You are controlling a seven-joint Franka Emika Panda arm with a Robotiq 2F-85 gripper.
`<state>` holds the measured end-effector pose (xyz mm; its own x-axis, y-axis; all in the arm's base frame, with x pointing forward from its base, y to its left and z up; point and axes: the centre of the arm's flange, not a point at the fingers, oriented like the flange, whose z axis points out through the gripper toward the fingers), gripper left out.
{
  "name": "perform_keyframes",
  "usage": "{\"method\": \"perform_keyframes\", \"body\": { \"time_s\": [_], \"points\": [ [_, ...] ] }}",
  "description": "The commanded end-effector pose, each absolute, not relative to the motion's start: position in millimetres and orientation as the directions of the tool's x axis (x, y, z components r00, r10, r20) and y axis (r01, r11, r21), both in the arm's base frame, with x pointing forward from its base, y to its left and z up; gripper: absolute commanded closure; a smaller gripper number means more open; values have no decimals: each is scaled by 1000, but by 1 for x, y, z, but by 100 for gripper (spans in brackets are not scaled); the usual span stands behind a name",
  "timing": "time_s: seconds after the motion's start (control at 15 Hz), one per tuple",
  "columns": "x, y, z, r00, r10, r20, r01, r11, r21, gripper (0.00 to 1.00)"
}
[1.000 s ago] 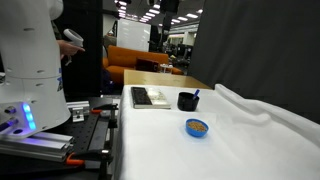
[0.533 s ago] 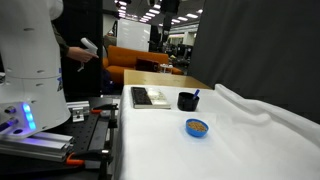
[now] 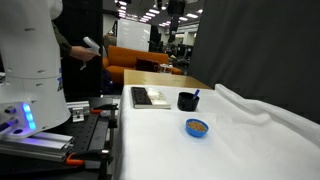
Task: Take the pen out of the black cup and put it on the table
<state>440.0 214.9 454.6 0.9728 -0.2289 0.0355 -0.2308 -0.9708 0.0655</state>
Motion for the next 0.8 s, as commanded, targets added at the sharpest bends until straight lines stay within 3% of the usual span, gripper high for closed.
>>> {"method": "perform_keyframes", "body": {
  "time_s": [0.0,0.4,0.73],
  "points": [
    [442,216,453,973,-228,33,-230,-971,66,0],
    [444,218,448,973,-230,21,-231,-971,68,0],
    [475,229,454,973,-228,28,-230,-971,62,0]
  ]
}}
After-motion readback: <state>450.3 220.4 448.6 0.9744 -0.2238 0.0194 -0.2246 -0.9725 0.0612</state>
